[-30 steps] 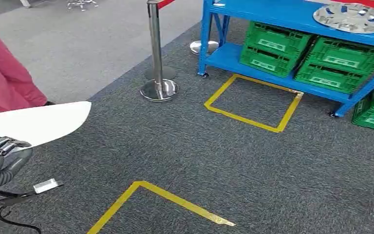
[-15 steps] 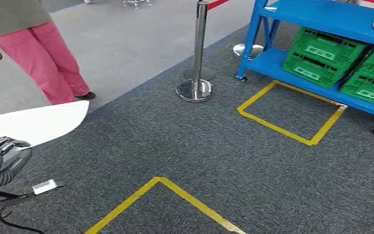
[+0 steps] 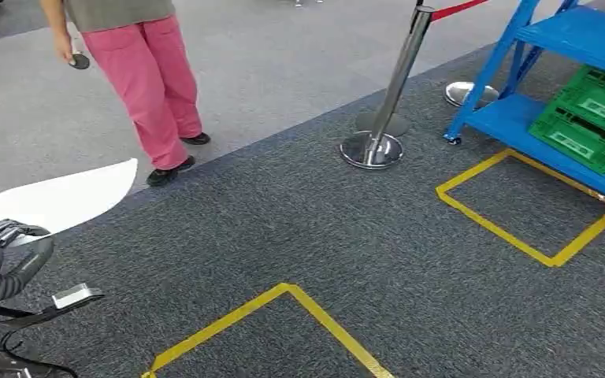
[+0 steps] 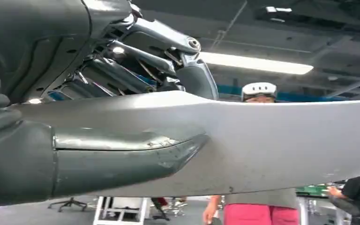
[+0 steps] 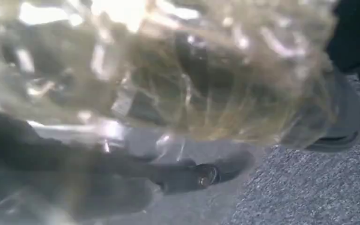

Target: Take the parts from the cabinet and place them on the table.

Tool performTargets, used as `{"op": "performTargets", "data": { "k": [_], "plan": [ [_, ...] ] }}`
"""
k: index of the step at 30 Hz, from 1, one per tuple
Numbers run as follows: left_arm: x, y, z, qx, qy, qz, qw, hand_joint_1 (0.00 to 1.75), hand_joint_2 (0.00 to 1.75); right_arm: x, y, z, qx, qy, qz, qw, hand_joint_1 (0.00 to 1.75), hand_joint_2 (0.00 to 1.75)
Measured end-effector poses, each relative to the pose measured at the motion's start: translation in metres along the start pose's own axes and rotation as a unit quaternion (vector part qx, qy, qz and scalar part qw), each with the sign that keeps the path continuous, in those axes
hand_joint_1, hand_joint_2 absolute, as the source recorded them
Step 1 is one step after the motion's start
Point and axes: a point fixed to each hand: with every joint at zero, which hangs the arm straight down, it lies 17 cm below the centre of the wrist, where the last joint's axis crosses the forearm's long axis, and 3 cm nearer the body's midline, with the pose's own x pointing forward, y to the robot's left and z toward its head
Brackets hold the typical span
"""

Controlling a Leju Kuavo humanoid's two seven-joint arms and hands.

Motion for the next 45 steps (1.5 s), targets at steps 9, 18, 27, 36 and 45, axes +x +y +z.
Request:
{"op": "performTargets", "data": {
  "k": [9,18,27,36,45],
  "plan": [
    [0.0035,-0.0037,0.0008,-0.003,0.002,0.014,1.0,1.75,1.75,0.0018,-0.0005,0.0001,0.0,-0.003,0.0,1.0,0.0,0.0],
    [0.0047,-0.004,-0.0009,-0.002,0.002,0.018,1.0,1.75,1.75,0.0007,0.0,0.0002,0.002,-0.002,0.001,1.0,0.0,0.0],
    [0.0038,-0.0031,-0.0032,-0.001,0.004,0.028,1.0,1.75,1.75,0.006,0.0038,0.0008,0.01,-0.006,0.001,1.0,0.0,0.0],
    [0.0046,-0.003,-0.0056,0.001,0.006,0.032,0.999,1.75,1.75,-0.0004,0.003,0.0006,0.009,0.001,0.001,1.0,0.0,0.0],
    [0.0041,-0.0027,-0.0072,0.0,0.007,0.035,0.999,1.75,1.75,0.0001,0.0022,0.0006,0.007,-0.002,0.001,1.0,0.0,0.0]
  ]
}}
